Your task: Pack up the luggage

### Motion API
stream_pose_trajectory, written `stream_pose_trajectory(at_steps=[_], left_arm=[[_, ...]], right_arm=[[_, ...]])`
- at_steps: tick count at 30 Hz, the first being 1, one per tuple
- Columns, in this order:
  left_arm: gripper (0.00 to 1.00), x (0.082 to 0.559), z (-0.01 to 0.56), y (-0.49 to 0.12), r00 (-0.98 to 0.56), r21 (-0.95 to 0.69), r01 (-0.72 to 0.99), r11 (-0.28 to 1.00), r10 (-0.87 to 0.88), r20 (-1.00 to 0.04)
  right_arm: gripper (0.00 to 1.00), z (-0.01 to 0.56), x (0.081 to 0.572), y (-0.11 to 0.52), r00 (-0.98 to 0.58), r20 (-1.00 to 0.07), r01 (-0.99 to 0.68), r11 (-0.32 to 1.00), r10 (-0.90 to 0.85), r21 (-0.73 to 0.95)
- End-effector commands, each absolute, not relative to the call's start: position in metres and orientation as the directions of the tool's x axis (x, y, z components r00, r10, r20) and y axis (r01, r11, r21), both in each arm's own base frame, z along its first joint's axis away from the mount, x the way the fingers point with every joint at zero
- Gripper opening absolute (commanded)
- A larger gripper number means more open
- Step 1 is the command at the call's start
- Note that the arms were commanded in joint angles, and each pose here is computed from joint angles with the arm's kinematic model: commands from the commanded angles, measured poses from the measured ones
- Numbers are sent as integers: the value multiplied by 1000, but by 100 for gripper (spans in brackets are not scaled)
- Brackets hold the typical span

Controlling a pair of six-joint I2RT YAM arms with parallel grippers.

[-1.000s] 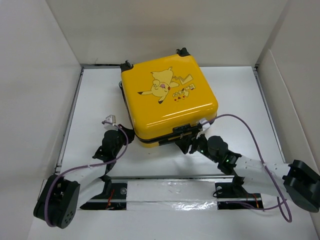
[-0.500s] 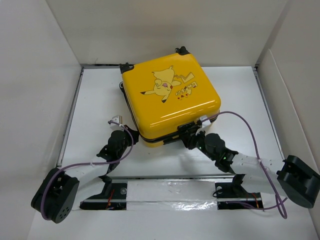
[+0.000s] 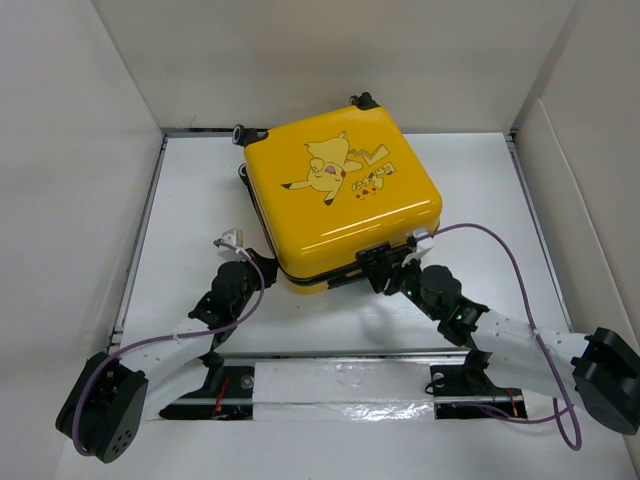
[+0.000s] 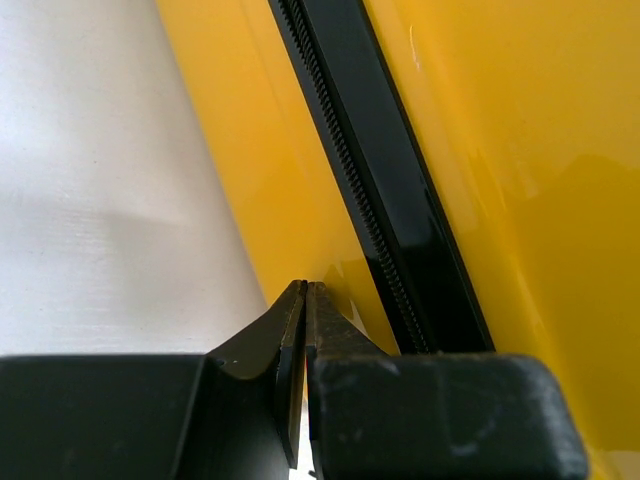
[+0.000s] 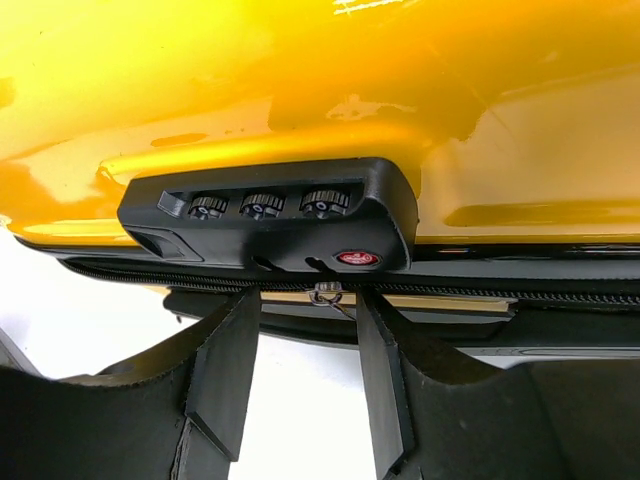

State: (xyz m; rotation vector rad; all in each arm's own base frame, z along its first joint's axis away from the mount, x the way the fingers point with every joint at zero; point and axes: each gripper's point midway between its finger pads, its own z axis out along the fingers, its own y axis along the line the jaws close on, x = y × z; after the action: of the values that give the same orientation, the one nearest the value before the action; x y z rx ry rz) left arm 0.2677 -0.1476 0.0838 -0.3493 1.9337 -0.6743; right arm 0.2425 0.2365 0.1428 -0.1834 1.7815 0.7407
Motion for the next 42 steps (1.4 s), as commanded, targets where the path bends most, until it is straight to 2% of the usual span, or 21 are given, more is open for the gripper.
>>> stream_pose_trajectory(at_steps=[1, 9, 11, 12, 13, 16, 21, 25, 28, 35, 42], left_arm=[[0, 275, 127, -175, -418, -647, 188, 739, -536, -733], [0, 276, 131, -174, -409, -645, 195, 739, -536, -739], [0, 277, 133, -175, -406, -645, 201, 737, -537, -740], [0, 277, 134, -176, -407, -646, 204, 736, -536, -739], [0, 277, 135, -177, -406, -647, 207, 734, -537, -739], [0, 277, 137, -178, -406, -649, 216, 729, -538, -739], [0, 277, 138, -180, -407, -652, 226, 724, -537, -738], [0, 277, 142, -183, -406, -654, 240, 717, -538, -739], [0, 272, 148, -192, -409, -653, 276, 705, -529, -743], [0, 276, 165, -209, -378, -647, 295, 703, -536, -754], [0, 278, 181, -223, -355, -649, 302, 698, -550, -756]], right_arm=[[49, 155, 258, 229, -318, -911, -437, 813, 262, 386], [50, 153, 257, 230, -325, -914, -475, 794, 242, 379], [47, 153, 259, 236, -335, -914, -487, 787, 231, 378], [44, 153, 262, 234, -330, -916, -481, 795, 227, 370], [35, 154, 263, 234, -324, -917, -478, 797, 231, 370], [25, 161, 266, 236, -301, -920, -487, 789, 251, 375], [14, 163, 272, 241, -293, -925, -493, 790, 242, 363], [1, 166, 276, 241, -274, -927, -494, 790, 254, 363], [0, 166, 269, 247, -271, -931, -514, 781, 244, 354], [0, 158, 219, 302, -328, -940, -655, 696, 90, 295], [0, 168, 124, 374, -286, -948, -870, 453, -139, 196]])
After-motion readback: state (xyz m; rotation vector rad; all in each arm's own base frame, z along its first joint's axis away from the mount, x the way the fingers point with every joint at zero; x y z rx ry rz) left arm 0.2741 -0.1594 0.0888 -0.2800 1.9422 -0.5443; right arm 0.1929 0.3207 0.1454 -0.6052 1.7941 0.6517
